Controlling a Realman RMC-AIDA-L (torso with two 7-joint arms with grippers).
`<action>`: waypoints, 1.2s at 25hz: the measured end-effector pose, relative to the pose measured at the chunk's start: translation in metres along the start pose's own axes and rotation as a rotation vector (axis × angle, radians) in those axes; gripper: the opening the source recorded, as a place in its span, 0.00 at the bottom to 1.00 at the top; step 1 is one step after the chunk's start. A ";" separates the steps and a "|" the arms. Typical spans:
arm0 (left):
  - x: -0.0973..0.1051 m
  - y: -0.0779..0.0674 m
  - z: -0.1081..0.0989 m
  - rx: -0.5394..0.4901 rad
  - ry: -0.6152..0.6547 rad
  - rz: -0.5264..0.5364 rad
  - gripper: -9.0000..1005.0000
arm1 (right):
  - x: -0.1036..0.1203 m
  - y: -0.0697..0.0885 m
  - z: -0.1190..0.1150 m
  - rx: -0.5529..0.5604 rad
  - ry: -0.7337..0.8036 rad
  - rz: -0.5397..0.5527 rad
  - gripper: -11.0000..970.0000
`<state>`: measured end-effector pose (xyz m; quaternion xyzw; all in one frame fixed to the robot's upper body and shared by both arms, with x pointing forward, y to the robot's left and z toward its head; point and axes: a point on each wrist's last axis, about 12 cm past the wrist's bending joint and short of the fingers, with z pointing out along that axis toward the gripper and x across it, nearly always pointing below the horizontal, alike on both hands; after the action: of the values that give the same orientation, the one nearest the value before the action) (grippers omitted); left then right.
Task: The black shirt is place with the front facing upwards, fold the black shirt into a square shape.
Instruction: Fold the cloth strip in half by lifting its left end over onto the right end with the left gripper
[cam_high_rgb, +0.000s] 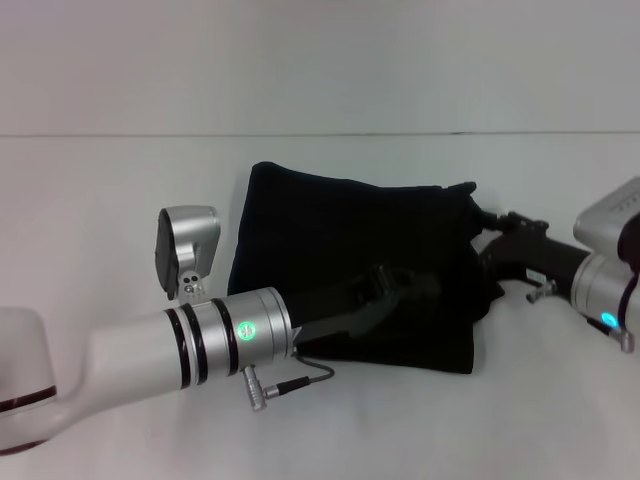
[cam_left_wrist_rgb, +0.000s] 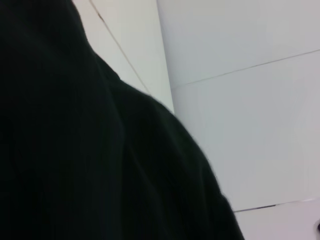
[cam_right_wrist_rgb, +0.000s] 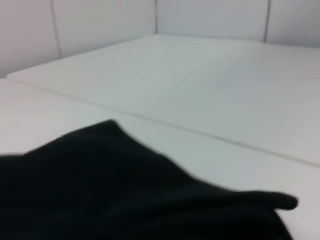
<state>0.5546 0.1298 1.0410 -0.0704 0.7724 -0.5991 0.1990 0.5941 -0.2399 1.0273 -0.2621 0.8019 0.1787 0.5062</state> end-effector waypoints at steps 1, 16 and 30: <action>0.001 0.001 -0.001 -0.003 0.002 0.000 0.14 | -0.003 -0.001 0.002 0.010 -0.008 0.004 0.88; 0.004 0.017 -0.009 -0.094 -0.026 -0.005 0.16 | -0.023 -0.016 0.008 0.111 -0.068 0.062 0.88; 0.009 0.007 -0.002 -0.022 0.007 0.060 0.21 | 0.000 -0.044 -0.027 0.305 -0.204 0.313 0.88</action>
<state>0.5465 0.1309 1.0326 -0.0472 0.7814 -0.5844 0.2136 0.6008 -0.2897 1.0384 -0.0359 0.7951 0.1574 0.5847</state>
